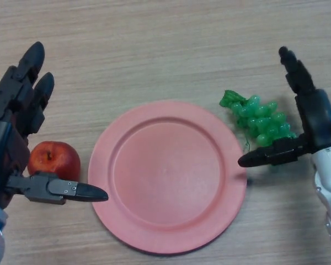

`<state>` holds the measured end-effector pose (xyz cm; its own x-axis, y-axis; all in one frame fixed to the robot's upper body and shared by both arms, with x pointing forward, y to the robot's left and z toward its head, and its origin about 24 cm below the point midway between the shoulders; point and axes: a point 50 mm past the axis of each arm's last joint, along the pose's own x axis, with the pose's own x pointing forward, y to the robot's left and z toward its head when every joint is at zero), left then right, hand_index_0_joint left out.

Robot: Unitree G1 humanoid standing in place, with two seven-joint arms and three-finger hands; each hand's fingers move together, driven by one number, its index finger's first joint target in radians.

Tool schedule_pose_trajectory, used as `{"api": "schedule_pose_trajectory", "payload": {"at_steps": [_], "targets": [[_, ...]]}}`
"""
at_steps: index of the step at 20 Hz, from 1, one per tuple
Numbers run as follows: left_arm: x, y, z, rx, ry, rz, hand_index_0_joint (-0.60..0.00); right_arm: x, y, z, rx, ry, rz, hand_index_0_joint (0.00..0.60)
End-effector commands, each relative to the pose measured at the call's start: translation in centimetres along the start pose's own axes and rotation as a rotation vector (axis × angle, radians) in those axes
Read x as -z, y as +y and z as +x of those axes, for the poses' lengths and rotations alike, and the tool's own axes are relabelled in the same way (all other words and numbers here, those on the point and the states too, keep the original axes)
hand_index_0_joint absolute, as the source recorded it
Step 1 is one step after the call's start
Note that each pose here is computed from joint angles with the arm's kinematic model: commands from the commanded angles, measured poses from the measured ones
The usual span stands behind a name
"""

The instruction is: Pick up the green grapes and place it on the plate

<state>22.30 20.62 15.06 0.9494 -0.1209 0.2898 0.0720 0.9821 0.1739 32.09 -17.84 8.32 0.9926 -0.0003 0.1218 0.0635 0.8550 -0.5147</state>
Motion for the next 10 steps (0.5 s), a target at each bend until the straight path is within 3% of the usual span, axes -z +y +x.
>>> {"api": "schedule_pose_trajectory", "payload": {"at_steps": [1,2,3,4,10], "targets": [[-3.2,1.1,-0.4,-0.033,-0.202,0.068,0.0,-3.7,-2.2,1.1,0.128,-0.247,-0.031,0.299],[-3.2,1.2,-0.4,-0.037,-0.204,0.067,0.0,-3.3,-2.2,1.4,0.132,-0.23,-0.067,0.449],[-3.2,1.3,-0.5,-0.043,-0.206,0.069,0.0,-2.7,-2.0,1.7,0.12,-0.213,-0.154,0.551],[-3.2,1.5,-0.6,-0.051,-0.209,0.071,0.0,-2.0,-1.9,1.9,0.088,-0.195,-0.294,0.6],[-3.0,1.6,-0.9,-0.079,-0.208,0.089,0.0,-2.1,-2.1,1.9,0.052,-0.202,-0.434,0.6]]}}
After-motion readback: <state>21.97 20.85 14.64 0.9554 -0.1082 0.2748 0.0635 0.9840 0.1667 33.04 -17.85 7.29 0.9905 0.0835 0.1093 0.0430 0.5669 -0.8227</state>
